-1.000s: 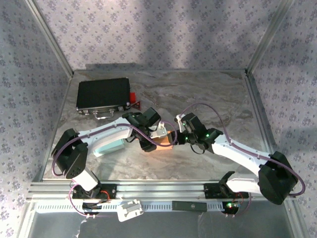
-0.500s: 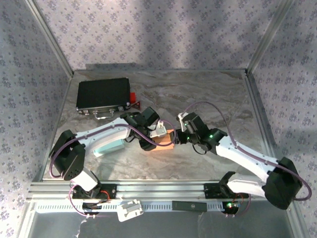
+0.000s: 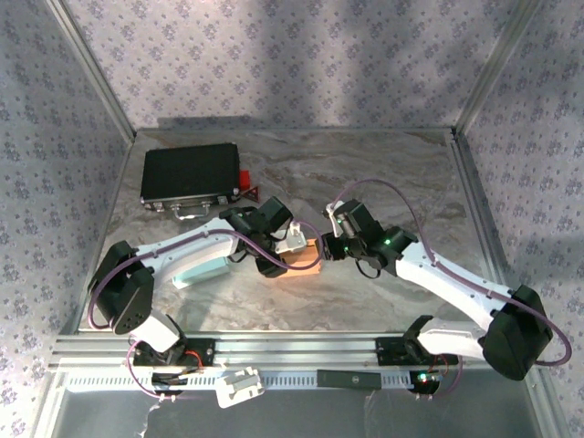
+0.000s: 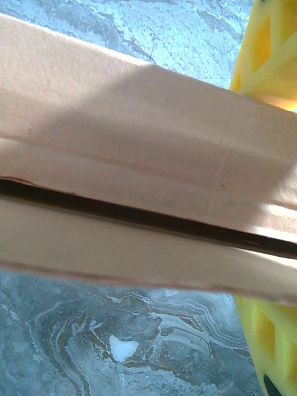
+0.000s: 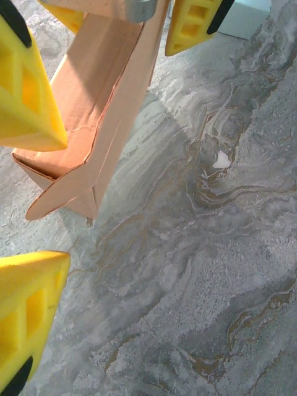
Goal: Fold the paper box
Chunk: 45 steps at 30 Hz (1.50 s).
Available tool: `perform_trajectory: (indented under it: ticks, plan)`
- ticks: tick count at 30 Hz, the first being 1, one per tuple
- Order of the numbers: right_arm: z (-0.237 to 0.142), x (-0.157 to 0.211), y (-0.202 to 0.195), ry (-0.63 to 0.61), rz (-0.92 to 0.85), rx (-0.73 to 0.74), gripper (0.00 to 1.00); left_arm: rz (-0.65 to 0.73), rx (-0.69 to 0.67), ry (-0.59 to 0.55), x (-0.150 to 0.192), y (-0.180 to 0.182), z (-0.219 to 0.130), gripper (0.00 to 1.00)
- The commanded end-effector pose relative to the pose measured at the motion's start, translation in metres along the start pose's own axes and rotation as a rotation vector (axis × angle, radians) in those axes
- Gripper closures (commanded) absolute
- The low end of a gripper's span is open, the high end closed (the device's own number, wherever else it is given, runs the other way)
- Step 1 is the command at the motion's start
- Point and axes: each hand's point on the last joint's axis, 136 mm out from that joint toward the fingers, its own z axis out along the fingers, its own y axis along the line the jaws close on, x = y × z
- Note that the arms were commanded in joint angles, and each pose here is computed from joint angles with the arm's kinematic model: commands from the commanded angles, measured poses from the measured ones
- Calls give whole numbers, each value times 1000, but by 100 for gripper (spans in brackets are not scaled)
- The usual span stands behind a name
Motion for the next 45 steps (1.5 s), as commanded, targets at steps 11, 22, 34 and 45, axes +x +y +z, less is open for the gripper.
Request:
perform_trajectory:
  ticks: [11,22,34,45]
  plan:
    - [3,-8,0,7,-19,23,73,-11,-3,-40,-7,3,-10,39]
    - [-2,-5,7,15,-29,35,88,-22,-7,-50,-10,4,-10,40]
    - [-5,0,10,2,37,94,96,-44,0,-67,-13,3,-10,47]
    - [-7,-3,9,-6,149,116,98,-44,-3,-68,-15,4,-11,47]
